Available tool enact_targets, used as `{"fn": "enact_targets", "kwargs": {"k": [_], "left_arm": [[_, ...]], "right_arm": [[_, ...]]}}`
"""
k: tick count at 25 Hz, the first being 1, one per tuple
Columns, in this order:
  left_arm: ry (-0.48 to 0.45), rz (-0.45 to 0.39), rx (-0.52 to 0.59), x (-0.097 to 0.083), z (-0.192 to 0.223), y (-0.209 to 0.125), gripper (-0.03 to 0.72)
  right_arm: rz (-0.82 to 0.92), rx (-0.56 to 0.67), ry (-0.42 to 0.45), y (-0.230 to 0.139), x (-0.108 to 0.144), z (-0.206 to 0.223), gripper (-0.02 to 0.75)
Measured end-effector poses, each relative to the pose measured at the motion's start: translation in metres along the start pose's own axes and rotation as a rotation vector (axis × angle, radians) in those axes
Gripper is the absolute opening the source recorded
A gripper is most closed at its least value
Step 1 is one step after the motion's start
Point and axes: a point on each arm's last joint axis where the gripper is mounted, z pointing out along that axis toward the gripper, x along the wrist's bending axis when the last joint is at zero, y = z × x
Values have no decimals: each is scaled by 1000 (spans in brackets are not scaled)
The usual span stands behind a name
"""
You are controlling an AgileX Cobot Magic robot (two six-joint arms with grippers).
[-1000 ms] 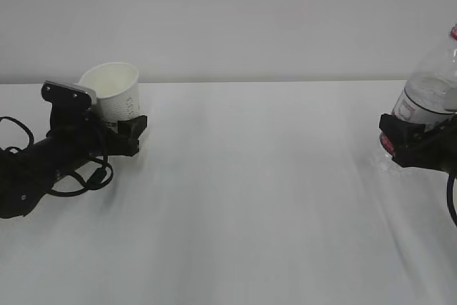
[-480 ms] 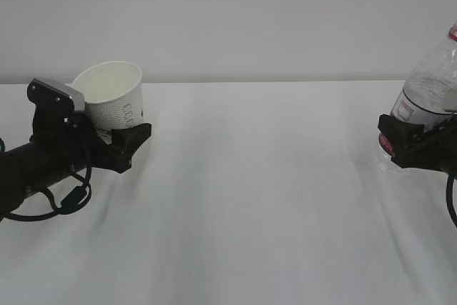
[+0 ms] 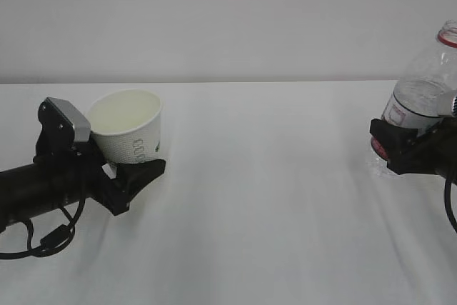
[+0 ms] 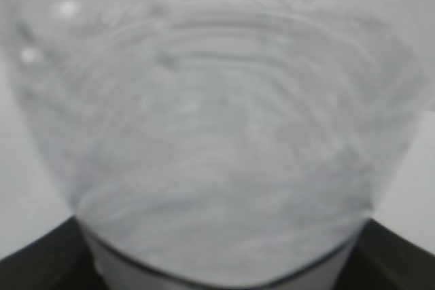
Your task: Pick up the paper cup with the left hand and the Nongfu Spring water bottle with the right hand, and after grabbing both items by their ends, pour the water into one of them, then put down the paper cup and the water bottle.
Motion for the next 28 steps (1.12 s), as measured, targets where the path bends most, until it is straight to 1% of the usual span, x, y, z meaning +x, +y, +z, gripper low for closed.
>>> {"fn": "enact_targets", "kwargs": {"k": [13,21,24,25,28], "left_arm": [[-259,99,43,-23,-3,-5,534],[-362,111,67,-32,-6,-7,534],[-386,112,73,-34,-7,-7,534],[-389,107,76,-34,-7,-8,549],[-413,108,83,-36,-8,-8,534]], "right_arm": [[-28,5,51,-1,5,0,524],[-33,6,60,-1,5,0,524],[-38,7,70,-1,6,0,524],[-40,7,74,-1,7,0,524],[-46,8,85,-1,8,0,524]]}}
